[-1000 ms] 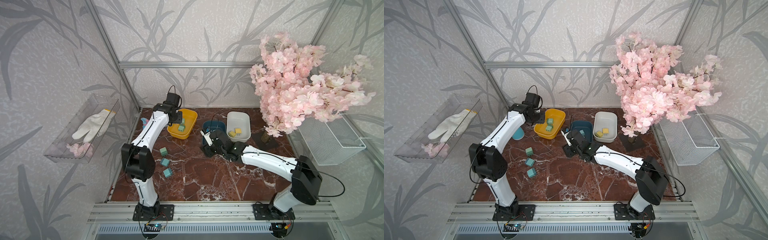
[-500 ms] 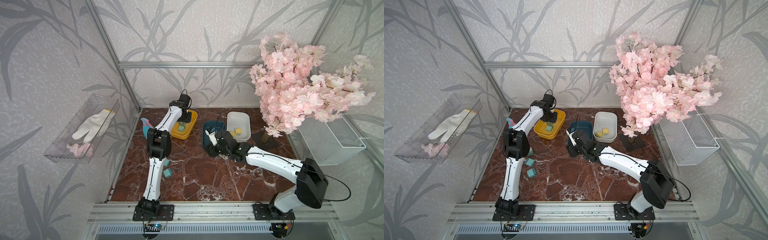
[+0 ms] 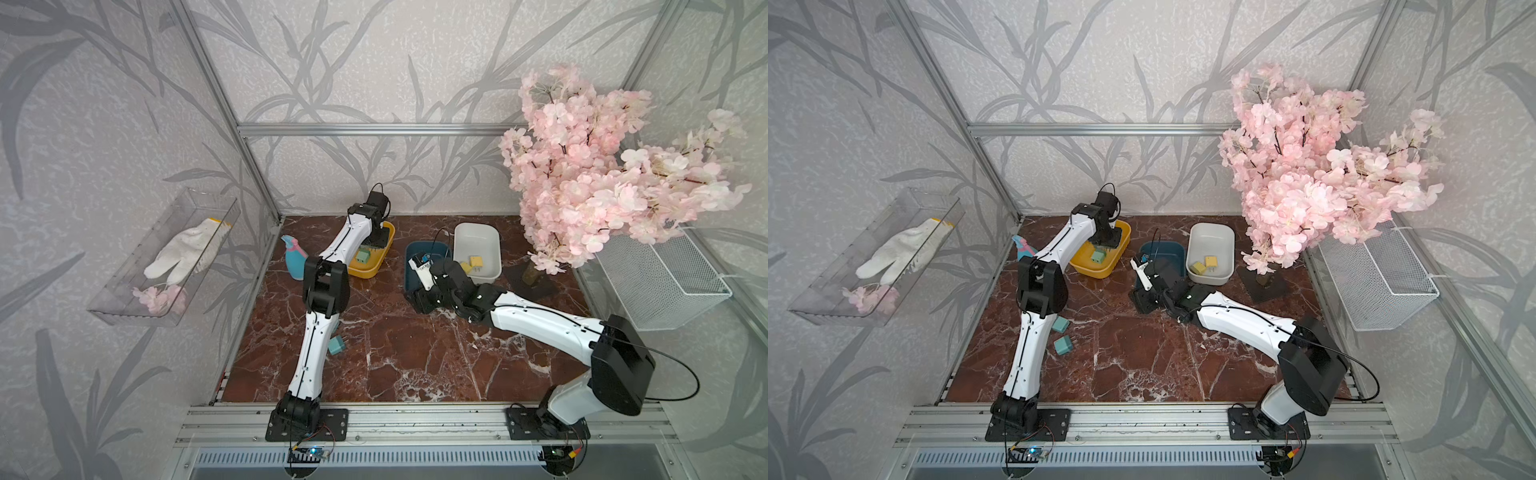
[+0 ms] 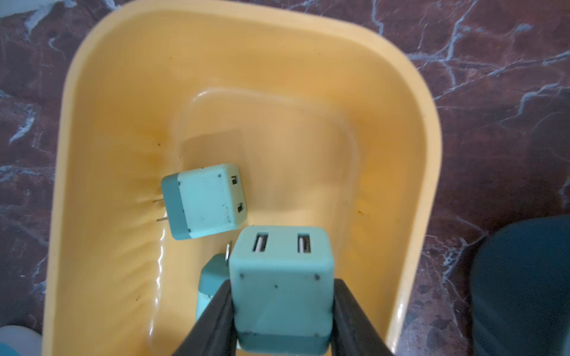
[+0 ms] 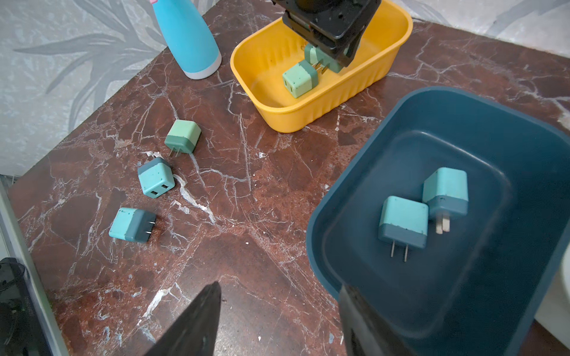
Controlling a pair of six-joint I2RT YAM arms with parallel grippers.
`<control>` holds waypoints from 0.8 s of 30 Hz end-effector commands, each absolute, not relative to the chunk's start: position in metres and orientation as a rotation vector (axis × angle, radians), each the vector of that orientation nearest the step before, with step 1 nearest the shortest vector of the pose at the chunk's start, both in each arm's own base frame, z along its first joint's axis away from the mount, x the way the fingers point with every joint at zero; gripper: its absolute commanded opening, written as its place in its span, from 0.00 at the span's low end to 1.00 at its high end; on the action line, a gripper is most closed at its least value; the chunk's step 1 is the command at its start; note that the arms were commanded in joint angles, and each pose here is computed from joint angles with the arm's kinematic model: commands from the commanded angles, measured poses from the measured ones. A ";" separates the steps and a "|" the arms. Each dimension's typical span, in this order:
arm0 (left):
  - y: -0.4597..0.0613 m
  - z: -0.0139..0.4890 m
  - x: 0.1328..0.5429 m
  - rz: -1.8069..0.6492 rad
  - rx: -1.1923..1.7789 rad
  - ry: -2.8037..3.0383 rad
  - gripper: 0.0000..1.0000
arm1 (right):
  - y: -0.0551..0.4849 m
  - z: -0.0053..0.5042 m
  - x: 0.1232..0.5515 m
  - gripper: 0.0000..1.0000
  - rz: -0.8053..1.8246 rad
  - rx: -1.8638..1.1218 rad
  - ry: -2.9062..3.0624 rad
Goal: Place the plugs by color into the storage box
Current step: Place the plug in the storage box.
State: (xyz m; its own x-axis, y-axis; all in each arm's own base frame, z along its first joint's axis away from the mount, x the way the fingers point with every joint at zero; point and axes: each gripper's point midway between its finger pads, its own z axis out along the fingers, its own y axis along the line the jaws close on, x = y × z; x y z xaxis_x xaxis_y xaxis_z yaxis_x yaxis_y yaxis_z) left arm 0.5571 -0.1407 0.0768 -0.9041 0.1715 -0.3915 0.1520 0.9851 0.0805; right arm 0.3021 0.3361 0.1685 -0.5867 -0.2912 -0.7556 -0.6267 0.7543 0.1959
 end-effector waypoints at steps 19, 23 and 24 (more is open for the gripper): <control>-0.135 0.147 0.542 0.067 0.121 2.655 0.62 | 0.343 0.186 0.302 0.66 0.676 -0.640 2.198; -0.136 0.177 0.514 -0.002 0.067 2.617 0.62 | 0.348 0.201 0.295 0.66 0.759 -0.631 2.180; -0.135 0.184 0.504 -0.023 0.056 2.607 0.61 | 0.350 0.205 0.294 0.66 0.769 -0.626 2.180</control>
